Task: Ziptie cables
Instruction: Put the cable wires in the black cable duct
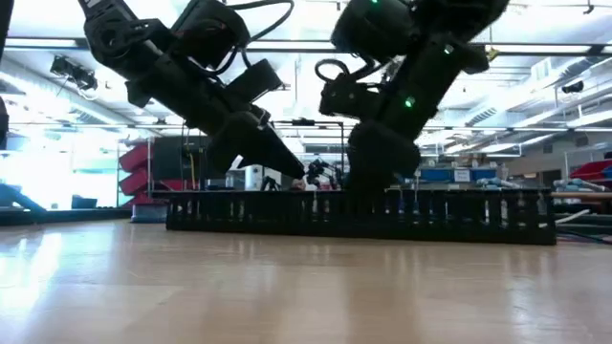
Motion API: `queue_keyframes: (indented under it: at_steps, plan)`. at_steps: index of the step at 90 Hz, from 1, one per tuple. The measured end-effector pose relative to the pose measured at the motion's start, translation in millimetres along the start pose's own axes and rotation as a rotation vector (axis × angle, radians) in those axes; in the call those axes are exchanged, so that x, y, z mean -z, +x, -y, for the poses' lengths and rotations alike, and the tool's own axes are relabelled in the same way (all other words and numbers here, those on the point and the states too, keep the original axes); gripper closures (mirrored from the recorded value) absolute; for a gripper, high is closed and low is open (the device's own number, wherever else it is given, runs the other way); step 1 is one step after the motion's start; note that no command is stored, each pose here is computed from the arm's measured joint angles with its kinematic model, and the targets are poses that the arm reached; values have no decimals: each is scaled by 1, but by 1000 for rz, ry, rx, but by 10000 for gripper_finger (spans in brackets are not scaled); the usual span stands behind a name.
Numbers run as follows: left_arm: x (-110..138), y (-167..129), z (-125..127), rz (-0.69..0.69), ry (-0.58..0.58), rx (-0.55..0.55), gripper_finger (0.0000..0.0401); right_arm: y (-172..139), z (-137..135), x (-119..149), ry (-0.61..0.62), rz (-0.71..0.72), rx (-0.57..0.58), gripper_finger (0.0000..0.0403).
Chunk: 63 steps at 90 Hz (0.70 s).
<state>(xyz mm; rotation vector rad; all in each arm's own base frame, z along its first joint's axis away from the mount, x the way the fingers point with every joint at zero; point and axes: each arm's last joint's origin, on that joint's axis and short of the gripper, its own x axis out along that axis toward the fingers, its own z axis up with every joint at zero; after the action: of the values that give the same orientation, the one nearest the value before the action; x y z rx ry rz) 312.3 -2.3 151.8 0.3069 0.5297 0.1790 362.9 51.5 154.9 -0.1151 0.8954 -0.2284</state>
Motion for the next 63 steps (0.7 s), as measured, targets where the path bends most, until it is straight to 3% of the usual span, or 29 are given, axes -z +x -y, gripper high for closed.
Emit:
queue_keyframes:
  at_steps: [30,46,63]
  plan:
    - [1,0,-1,-10,4,-20,238,-41,12,-34,4,167,17,218]
    - [3,0,0,-30,10,-20,238,-63,22,-31,77,117,66,218]
    - [2,0,0,-24,5,-21,238,-59,17,-20,151,41,54,218]
